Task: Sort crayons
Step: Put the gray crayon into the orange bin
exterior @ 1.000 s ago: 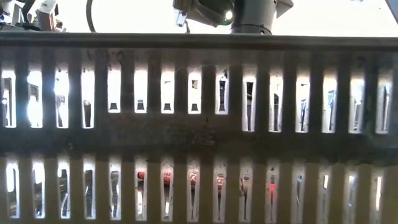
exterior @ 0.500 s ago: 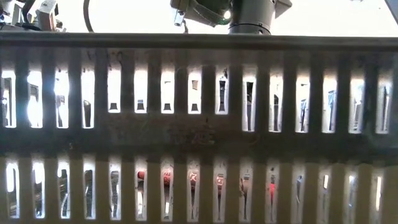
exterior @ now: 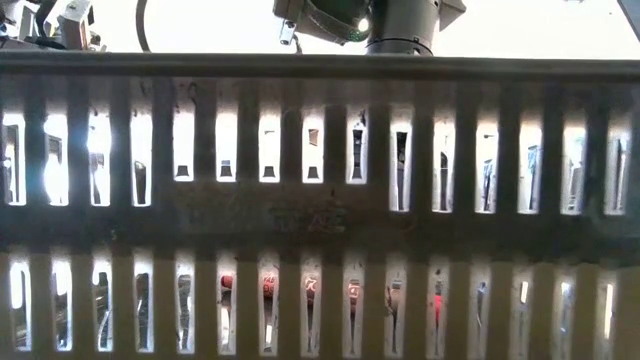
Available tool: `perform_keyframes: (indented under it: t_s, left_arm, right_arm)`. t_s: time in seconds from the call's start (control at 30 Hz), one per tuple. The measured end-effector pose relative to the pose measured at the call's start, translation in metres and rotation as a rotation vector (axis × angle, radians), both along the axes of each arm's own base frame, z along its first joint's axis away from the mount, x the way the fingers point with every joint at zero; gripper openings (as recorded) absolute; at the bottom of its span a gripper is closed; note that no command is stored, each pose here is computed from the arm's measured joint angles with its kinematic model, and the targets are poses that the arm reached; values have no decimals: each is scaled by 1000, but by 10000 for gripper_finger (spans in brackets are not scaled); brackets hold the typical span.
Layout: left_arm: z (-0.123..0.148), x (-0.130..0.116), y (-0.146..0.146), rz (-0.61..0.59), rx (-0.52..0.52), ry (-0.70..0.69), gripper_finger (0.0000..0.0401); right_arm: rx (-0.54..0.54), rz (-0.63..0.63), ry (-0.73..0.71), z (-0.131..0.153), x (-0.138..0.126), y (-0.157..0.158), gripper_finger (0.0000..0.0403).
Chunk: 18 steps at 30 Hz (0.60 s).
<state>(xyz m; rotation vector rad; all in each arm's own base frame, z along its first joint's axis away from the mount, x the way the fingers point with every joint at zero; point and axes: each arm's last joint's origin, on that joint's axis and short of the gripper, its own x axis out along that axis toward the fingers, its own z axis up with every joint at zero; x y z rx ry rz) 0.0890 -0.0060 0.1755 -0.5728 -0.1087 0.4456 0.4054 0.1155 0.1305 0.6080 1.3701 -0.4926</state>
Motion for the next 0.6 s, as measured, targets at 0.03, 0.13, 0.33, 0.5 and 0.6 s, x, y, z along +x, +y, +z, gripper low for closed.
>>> perform_keyframes:
  t_s: [0.03, 0.13, 0.33, 0.5, 0.6]
  left_arm:
    - [0, 0, 0, 0, 0, 0, 45]
    - [0, 0, 0, 0, 0, 0, 45]
    - [0, 0, 0, 0, 0, 0, 45]
    - [0, 0, 0, 0, 0, 0, 45]
    - [0, 0, 0, 0, 0, 1, 45]
  right_arm:
    - [0, 0, 0, 0, 0, 0, 5]
    - [3, 0, -4, 2, 0, 0, 8]
    - [11, 4, -15, 9, 2, 1, 7]
    - [13, 22, -17, 20, 9, 1, 6]
    - [-3, 45, -33, 36, 14, 2, 6]
